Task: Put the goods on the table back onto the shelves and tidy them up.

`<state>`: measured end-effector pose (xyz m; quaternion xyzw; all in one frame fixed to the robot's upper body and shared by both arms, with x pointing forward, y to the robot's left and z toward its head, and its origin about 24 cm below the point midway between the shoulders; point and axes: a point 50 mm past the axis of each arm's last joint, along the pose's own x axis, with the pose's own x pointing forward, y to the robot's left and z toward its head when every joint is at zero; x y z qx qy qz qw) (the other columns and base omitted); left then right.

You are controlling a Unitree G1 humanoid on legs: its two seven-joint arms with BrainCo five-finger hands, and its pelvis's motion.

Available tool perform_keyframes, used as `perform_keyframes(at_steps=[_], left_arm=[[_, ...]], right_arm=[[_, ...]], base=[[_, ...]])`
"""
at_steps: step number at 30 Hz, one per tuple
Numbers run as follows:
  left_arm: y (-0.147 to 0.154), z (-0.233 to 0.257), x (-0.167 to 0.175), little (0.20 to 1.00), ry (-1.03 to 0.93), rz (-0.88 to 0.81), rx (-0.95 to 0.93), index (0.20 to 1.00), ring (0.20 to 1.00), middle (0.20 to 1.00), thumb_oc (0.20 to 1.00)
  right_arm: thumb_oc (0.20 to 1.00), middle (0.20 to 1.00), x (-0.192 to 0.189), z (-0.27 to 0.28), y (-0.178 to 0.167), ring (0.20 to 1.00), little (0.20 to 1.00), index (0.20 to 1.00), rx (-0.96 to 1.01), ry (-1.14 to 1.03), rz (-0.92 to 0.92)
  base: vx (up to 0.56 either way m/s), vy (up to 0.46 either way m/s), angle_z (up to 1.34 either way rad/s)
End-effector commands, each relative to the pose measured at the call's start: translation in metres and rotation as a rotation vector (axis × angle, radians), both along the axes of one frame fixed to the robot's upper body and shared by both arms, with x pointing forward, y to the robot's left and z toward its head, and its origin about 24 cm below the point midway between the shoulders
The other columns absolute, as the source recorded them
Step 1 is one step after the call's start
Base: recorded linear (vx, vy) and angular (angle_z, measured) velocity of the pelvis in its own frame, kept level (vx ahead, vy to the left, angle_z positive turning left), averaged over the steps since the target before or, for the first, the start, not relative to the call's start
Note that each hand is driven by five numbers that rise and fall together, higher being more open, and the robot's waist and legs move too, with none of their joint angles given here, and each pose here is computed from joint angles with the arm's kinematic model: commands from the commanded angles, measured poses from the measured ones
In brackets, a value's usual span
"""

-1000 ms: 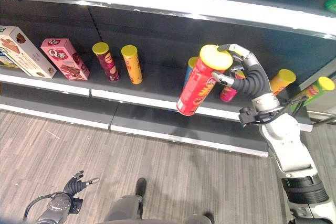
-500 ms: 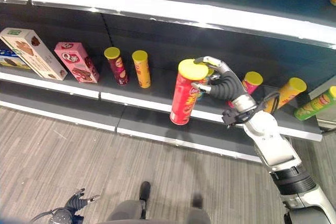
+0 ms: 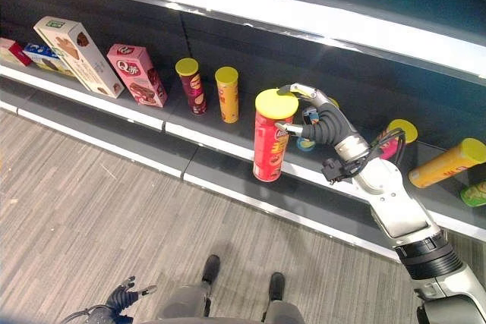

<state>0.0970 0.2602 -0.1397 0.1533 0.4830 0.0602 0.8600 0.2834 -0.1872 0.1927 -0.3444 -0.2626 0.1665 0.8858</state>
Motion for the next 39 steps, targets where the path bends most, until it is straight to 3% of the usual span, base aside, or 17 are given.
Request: perform_keyframes(at_steps=[1, 19, 28, 39], left_arm=[[0.024, 0.012, 0.012, 1.000, -0.030, -0.029, 0.098, 1.000, 1.000, 1.000, 1.000], [0.013, 0.023, 0.038, 1.000, -0.154, -0.067, 0.114, 1.000, 1.000, 1.000, 1.000], [0.004, 0.027, 0.049, 1.000, -0.206, -0.084, 0.106, 1.000, 1.000, 1.000, 1.000], [-0.010, 0.031, 0.062, 1.000, -0.261, -0.094, 0.078, 1.000, 1.000, 1.000, 1.000]], right_arm=[[0.200, 0.200, 0.004, 0.036, 0.009, 0.200, 0.200, 0.200, -0.010, -0.201, -0.017], [0.200, 0.200, 0.029, 0.052, -0.026, 0.200, 0.200, 0.200, -0.113, -0.526, -0.524], [0.200, 0.200, 0.030, 0.068, -0.056, 0.200, 0.200, 0.200, 0.026, -0.633, -0.733], [0.200, 0.200, 0.030, 0.077, -0.067, 0.200, 0.200, 0.200, 0.127, -0.706, -0.853]], base=[[-0.08, -0.021, 0.23], [-0.03, 0.008, 0.16], [-0.01, 0.013, 0.04], [-0.01, 0.002, 0.02]])
